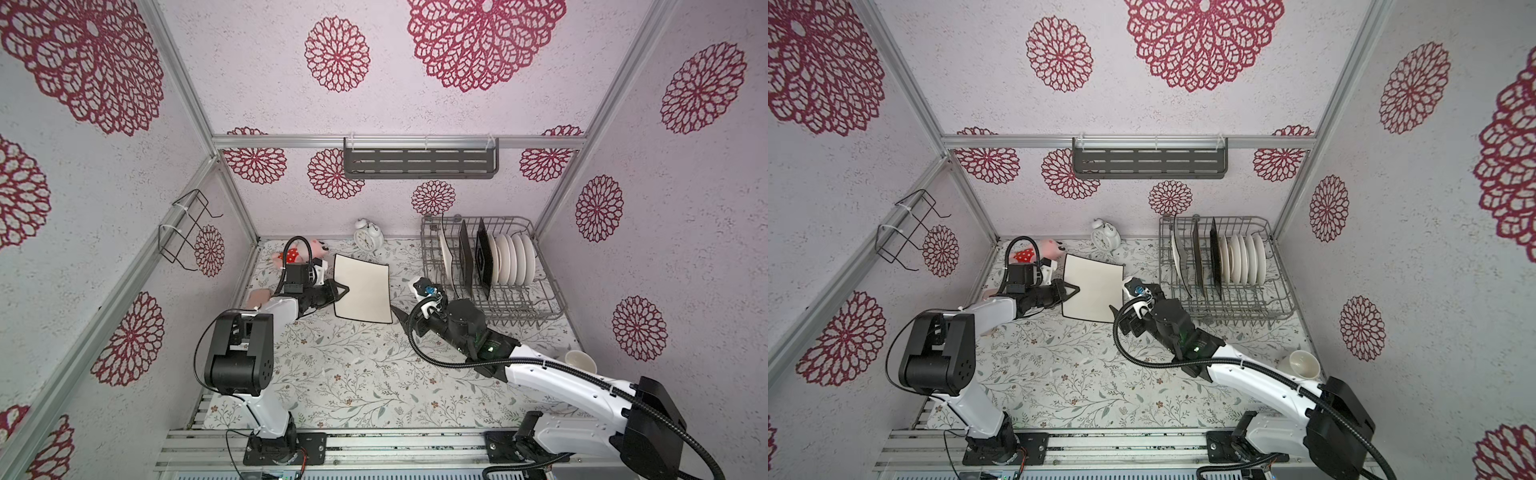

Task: Unload the plates from the dish rack
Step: 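Lower the plate onto the table with the left gripper while the right moves away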

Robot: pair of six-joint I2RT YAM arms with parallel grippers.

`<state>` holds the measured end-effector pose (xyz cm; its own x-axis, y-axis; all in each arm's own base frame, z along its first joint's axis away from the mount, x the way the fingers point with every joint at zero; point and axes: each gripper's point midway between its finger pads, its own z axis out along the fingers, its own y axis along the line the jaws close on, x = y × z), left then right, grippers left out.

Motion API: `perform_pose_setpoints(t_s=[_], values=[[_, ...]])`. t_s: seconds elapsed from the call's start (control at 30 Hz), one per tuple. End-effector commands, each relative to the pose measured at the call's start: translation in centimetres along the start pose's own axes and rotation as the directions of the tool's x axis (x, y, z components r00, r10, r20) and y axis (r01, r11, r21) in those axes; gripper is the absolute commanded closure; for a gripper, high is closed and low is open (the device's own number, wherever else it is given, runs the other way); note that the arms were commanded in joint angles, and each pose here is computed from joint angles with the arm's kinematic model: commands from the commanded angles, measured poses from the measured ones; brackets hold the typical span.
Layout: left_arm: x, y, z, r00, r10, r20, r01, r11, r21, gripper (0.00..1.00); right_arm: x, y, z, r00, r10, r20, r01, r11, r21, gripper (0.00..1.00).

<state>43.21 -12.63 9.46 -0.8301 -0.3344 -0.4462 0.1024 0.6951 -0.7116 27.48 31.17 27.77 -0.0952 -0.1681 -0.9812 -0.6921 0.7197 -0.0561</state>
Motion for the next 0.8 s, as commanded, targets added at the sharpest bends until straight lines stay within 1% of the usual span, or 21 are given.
perform_pose_setpoints(t_s=[0.0, 0.07, 0.17, 0.3, 0.43, 0.47, 0.53, 0.77], values=[[-0.2, 0.4, 0.8, 0.998, 0.062, -0.025, -0.062, 0.998, -0.033, 1.00, -1.2, 0.7, -0.6, 0.998, 0.064, 0.005, -0.064, 0.995, -0.073, 0.04], [0.6, 1.4, 1.1, 0.994, 0.049, -0.094, -0.057, 0.995, -0.077, 1.00, -1.6, 0.7, -0.9, 0.996, 0.078, 0.036, -0.075, 0.994, -0.079, 0.03], [0.6, 2.2, 1.7, 0.992, 0.030, -0.120, -0.042, 0.994, -0.105, 1.00, -1.7, 0.4, -0.6, 0.996, 0.083, 0.030, -0.080, 0.994, -0.068, 0.03], [0.4, 2.5, 2.8, 0.994, -0.014, -0.110, 0.005, 0.997, -0.081, 1.00, -1.2, -0.1, -0.1, 0.997, 0.082, 0.000, -0.082, 0.996, -0.038, 0.03], [0.2, 3.1, 3.8, 0.995, -0.045, -0.094, 0.038, 0.997, -0.072, 1.00, -0.8, -0.9, 0.2, 0.993, 0.117, -0.014, -0.117, 0.993, -0.013, 0.04], [1.0, 4.3, 4.7, 0.991, -0.071, -0.112, 0.062, 0.994, -0.085, 1.00, -0.6, -1.1, 0.3, 0.991, 0.133, -0.022, -0.133, 0.991, -0.011, 0.04], [1.0, 4.8, 5.2, 0.991, -0.089, -0.104, 0.080, 0.993, -0.091, 1.00, -0.4, -1.2, 0.5, 0.987, 0.159, -0.030, -0.160, 0.987, -0.017, 0.04], [0.1, 5.7, 6.7, 0.990, -0.126, -0.068, 0.121, 0.990, -0.077, 1.00, 0.5, -1.0, 1.3, 0.980, 0.185, -0.070, -0.187, 0.982, -0.026, 0.04]])
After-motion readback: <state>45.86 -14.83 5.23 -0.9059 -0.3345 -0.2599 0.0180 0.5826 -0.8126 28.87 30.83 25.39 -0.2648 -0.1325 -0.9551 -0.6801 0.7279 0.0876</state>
